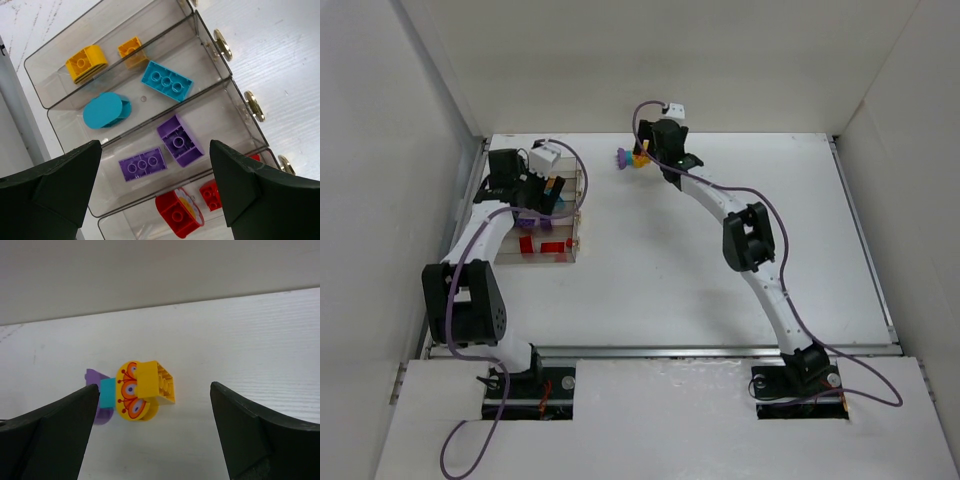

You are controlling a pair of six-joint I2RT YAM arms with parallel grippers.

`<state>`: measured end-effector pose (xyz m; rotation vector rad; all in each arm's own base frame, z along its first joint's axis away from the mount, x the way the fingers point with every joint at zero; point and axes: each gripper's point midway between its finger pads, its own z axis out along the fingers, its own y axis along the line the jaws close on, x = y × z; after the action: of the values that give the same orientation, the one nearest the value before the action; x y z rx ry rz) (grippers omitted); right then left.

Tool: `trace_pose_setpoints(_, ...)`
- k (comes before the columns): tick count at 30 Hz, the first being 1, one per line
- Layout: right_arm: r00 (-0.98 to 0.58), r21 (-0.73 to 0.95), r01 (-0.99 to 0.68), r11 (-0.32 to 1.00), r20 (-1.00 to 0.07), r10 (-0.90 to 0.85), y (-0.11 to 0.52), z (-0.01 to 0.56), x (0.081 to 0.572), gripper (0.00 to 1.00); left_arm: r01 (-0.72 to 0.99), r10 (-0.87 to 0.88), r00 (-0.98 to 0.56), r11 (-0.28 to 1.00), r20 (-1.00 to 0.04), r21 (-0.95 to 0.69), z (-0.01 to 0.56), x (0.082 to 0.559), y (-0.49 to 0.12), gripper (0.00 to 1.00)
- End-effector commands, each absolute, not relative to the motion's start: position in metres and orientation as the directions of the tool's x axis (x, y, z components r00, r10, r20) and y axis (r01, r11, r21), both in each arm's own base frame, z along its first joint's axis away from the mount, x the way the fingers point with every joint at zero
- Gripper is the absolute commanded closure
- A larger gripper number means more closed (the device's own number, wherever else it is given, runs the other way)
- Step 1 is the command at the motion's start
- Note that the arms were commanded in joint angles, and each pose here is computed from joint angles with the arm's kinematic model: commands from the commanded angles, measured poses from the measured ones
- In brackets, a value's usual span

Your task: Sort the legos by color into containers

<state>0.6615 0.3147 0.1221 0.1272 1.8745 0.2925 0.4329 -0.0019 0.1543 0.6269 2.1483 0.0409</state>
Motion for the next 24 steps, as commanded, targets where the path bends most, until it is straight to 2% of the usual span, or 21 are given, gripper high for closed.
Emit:
trace_pose_setpoints(1, -0.159, 0.403, -0.131, 0.906, -0.91, 0.382, 0.336, 0.199, 0.668, 0.03, 0.345, 0.415, -0.452, 0.898, -0.79, 0.274, 0.185, 0.455, 0.003, 0.12)
trace_pose_setpoints(5, -0.18, 0.454, -0.158, 0.877, -0.887, 0.426, 0.347, 0.188, 0.67, 0.08, 0.329, 0.397, -0.465, 0.907, -0.791, 0.263, 0.181, 0.464, 0.005, 0.12)
trace_pose_setpoints(14, -0.246, 0.572, -0.093, 0.815, -0.807, 0.538, 0.352, 0.158, 0.669, 0.22, 0.307, 0.39, -0.468, 0.913, -0.793, 0.268, 0.182, 0.471, 0.008, 0.12)
trace_pose_setpoints(24, -0.329, 0.699, 0.0, 0.716, -0.676, 0.66, 0.357, 0.145, 0.657, 0.24, 0.302, 0.39, -0.478, 0.914, -0.787, 0.27, 0.178, 0.471, 0.01, 0.12)
